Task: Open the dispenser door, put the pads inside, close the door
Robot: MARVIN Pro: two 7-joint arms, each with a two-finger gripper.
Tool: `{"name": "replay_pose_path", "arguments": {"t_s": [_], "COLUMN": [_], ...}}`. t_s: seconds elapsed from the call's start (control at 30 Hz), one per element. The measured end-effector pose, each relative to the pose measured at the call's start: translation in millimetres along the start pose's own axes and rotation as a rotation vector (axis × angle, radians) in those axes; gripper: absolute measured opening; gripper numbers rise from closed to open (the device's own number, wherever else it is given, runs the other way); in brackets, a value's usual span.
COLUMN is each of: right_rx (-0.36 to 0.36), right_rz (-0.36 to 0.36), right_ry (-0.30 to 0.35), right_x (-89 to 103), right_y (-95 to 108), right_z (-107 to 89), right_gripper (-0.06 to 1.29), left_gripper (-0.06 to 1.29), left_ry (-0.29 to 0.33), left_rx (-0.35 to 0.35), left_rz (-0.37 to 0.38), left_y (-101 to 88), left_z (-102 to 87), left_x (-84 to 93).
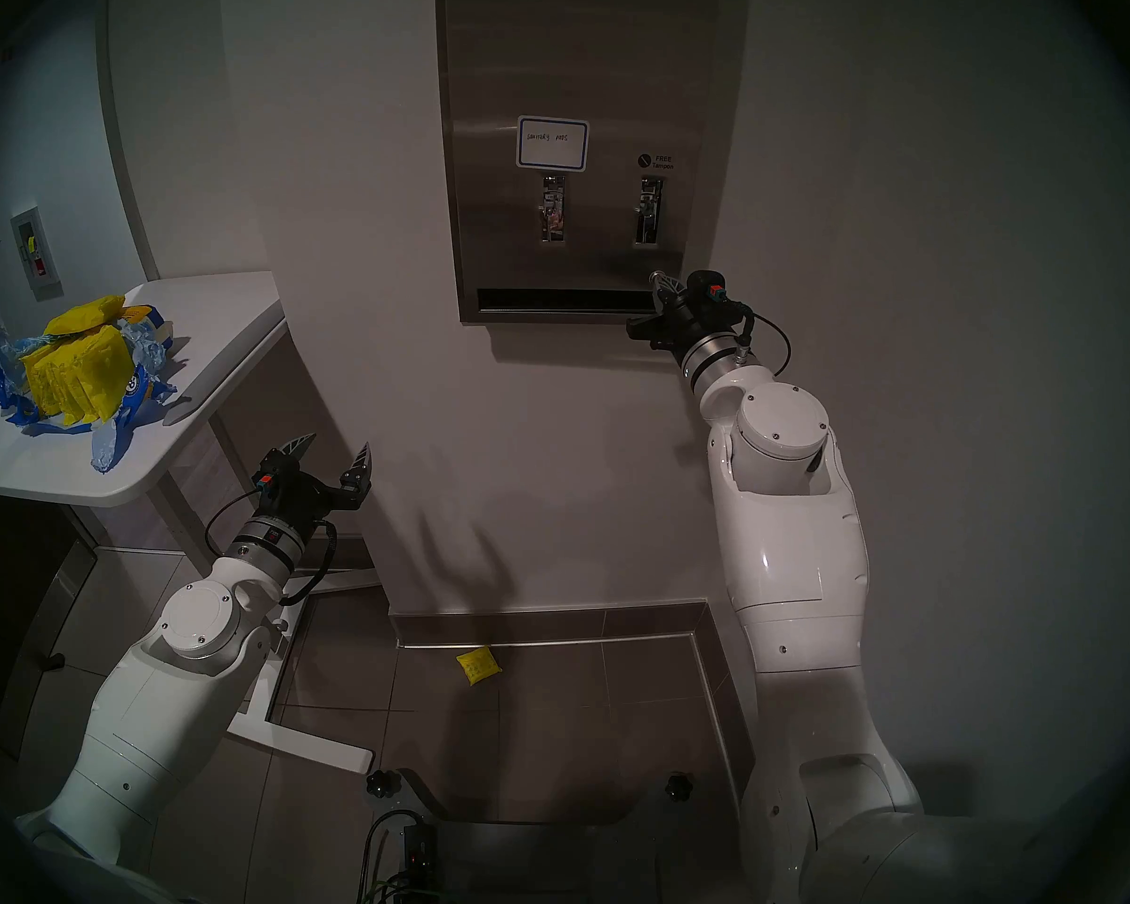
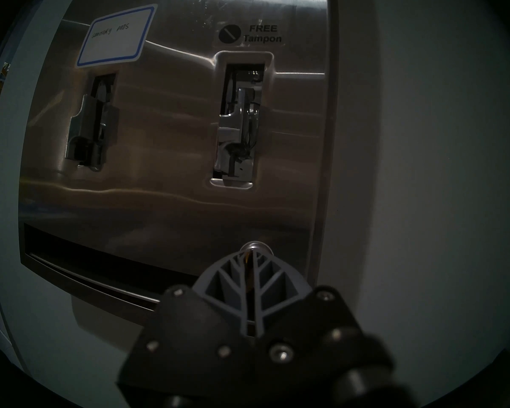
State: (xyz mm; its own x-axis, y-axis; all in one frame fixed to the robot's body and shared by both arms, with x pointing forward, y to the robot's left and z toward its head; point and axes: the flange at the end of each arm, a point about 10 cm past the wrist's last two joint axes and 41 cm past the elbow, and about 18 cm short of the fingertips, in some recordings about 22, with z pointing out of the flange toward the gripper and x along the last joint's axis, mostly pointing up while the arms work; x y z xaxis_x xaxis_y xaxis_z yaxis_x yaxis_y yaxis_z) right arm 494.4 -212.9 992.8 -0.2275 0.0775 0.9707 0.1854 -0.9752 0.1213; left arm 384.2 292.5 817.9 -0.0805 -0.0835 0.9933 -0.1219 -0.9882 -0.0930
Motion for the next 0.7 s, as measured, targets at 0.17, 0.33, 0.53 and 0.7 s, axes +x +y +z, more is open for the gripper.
{"name": "replay_pose_path", "arguments": {"t_s": [0.17, 0.33, 0.53, 0.7], "right_rx": [-0.008, -0.019, -0.061, -0.085], "right_rz": [-0.003, -0.005, -0.013, -0.016], "right_ry": [0.0, -0.003, -0.017, -0.034], "right_x": [5.2, 11.0, 14.2, 14.1], "right_y": [-3, -6, -1, -1], "right_z": [-6.4, -12.2, -21.4, -31.4], "right_gripper": [-0.04, -0.04, -0.04, -0.04], "left_gripper": [1.26, 1.26, 1.26, 1.26], "left_ry": [0.0, 0.0, 0.0, 0.0], "left_rx": [0.0, 0.0, 0.0, 0.0], "left_rz": [0.0, 0.0, 0.0, 0.0], "left_y": [0.0, 0.0, 0.0, 0.0], "left_z": [0.0, 0.0, 0.0, 0.0], "left_x": [0.0, 0.0, 0.0, 0.0]}}
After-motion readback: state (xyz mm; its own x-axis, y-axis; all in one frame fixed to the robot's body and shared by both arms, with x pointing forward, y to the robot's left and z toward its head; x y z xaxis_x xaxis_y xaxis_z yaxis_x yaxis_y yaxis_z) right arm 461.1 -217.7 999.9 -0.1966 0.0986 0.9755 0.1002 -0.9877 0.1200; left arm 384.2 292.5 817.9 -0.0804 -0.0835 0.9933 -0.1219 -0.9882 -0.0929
